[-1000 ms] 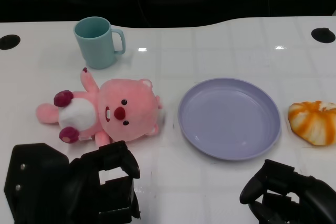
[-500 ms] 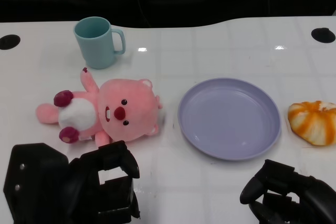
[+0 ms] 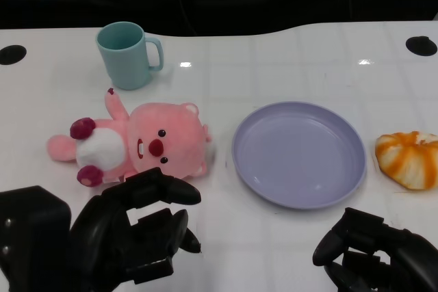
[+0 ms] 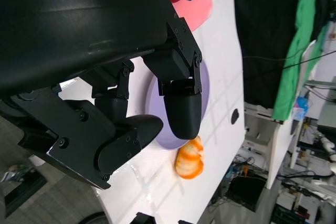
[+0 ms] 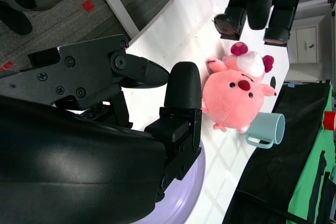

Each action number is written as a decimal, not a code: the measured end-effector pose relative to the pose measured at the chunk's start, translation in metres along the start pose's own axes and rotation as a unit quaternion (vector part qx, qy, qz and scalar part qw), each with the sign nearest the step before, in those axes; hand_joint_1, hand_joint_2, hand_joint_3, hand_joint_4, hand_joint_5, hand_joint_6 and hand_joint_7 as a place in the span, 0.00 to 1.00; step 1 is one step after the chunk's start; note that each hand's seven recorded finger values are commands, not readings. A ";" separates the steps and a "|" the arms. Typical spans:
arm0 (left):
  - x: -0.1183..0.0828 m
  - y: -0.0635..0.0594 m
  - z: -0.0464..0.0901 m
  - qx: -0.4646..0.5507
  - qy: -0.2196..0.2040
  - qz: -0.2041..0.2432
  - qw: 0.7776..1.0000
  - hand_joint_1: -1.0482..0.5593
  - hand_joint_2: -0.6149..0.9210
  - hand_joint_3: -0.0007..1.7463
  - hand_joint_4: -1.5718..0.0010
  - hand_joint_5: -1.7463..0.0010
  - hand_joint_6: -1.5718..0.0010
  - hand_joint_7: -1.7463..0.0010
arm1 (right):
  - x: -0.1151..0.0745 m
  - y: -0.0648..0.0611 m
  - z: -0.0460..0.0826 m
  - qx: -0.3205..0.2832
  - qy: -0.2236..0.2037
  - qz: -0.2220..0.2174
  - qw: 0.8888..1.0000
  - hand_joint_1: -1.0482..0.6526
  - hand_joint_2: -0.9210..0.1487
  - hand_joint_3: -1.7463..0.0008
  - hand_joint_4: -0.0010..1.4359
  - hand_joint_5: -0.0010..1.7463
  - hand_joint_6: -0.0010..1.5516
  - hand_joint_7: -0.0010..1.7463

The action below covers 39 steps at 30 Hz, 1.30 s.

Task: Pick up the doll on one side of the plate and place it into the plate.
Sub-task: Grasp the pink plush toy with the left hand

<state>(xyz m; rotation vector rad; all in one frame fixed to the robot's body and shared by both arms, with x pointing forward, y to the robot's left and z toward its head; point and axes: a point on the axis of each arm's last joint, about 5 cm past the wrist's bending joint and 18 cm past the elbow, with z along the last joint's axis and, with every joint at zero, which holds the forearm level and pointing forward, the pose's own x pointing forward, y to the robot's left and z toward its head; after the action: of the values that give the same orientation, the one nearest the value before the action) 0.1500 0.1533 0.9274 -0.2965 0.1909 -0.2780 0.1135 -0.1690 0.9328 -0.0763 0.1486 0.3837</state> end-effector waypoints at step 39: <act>0.023 0.019 0.081 0.712 -0.083 0.061 0.695 0.21 1.00 0.03 1.00 0.84 0.92 0.99 | 0.001 0.000 0.000 -0.006 0.000 -0.004 1.000 0.46 0.00 0.72 0.46 1.00 0.32 0.93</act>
<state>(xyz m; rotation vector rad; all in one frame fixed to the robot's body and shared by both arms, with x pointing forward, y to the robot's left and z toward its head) 0.1946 0.1847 0.9946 1.2584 -0.2243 -0.1962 0.1142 -0.1688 0.9331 -0.0885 0.1462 0.3767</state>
